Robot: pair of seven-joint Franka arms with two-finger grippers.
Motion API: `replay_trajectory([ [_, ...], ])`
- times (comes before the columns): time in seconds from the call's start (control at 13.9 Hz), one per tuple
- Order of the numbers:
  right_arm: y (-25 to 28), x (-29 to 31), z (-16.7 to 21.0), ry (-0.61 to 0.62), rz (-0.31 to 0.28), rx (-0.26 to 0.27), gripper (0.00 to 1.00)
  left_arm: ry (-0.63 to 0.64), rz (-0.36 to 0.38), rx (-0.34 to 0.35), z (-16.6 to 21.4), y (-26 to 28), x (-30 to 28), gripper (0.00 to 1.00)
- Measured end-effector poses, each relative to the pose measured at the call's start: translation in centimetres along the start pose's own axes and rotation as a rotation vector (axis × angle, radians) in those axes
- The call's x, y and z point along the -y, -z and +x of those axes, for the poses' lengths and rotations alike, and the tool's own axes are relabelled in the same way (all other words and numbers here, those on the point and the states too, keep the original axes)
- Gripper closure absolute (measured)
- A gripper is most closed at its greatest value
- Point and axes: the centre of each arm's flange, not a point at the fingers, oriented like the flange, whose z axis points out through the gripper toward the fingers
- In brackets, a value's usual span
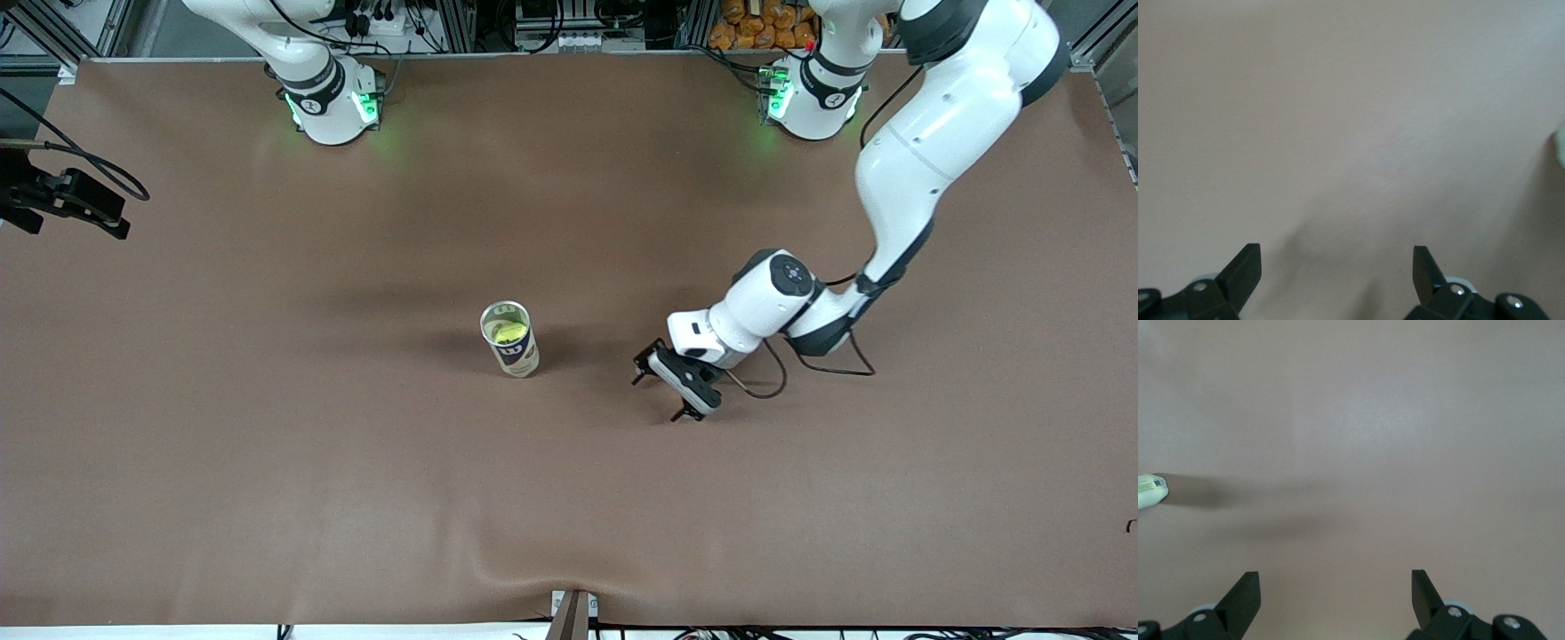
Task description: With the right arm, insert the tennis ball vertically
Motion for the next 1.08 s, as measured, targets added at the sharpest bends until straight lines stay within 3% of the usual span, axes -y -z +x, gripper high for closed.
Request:
replay_trajectory([
  [0.29, 0.0, 0.4, 0.0, 0.01, 0.0, -0.002, 0.0, 0.042, 0.089, 0.245, 6.2, 7.5, 3.1, 0.0],
  [0.43, 0.0, 0.4, 0.0, 0.011, 0.0, -0.004, 0.0, 0.082, 0.125, 0.319, 7.8, 10.9, 5.1, 0.0],
  [0.79, 0.2, 1.0, 0.2, 0.021, 0.002, -0.02, 0.0, 0.244, 0.137, 0.355, 6.2, 21.7, 14.4, 0.0],
  [1.08, 0.1, 1.2, 0.2, 0.025, 0.003, -0.023, 0.0, 0.275, 0.225, 0.416, 6.2, 29.3, 14.9, 0.0],
])
